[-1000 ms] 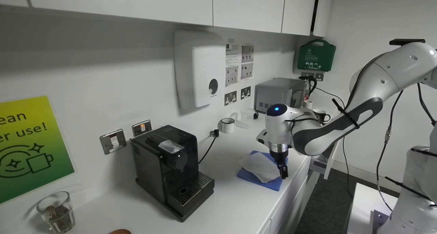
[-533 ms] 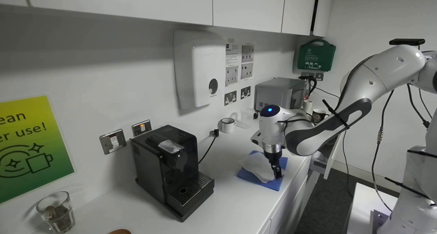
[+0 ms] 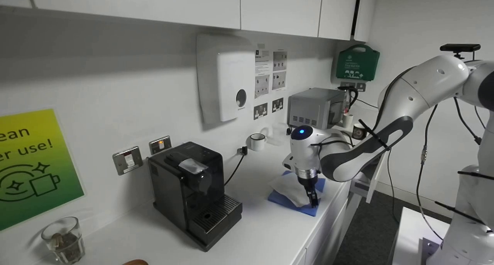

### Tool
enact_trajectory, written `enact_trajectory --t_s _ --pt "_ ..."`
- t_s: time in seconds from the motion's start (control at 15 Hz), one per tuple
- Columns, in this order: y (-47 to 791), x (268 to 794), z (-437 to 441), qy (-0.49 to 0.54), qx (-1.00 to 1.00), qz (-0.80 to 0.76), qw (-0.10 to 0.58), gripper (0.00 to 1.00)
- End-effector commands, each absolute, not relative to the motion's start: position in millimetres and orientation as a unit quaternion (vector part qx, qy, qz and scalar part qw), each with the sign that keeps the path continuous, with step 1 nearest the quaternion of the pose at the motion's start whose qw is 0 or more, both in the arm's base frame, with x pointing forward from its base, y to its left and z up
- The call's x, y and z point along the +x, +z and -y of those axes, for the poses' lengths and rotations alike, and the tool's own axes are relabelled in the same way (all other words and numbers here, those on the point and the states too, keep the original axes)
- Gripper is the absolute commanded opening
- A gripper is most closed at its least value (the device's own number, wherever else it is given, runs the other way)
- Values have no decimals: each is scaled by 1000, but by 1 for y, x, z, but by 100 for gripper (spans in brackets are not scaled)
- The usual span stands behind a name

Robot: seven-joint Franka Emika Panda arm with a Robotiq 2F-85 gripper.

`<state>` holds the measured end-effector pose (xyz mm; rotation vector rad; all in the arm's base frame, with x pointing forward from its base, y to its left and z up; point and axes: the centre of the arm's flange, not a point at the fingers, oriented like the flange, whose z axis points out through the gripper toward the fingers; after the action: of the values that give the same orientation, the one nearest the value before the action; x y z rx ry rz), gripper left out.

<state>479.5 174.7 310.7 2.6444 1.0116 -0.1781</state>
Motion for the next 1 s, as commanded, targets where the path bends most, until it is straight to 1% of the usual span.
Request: enact_trajectory --t_s 0.0,0.33,0.6,0.93 --pt "304 484 -174 -56 919 -344 182 100" --pt "303 486 -173 -57 918 -342 193 100" --pt "316 484 -170 -48 921 -343 176 100" --pt "323 486 -168 -44 923 -340 176 100"
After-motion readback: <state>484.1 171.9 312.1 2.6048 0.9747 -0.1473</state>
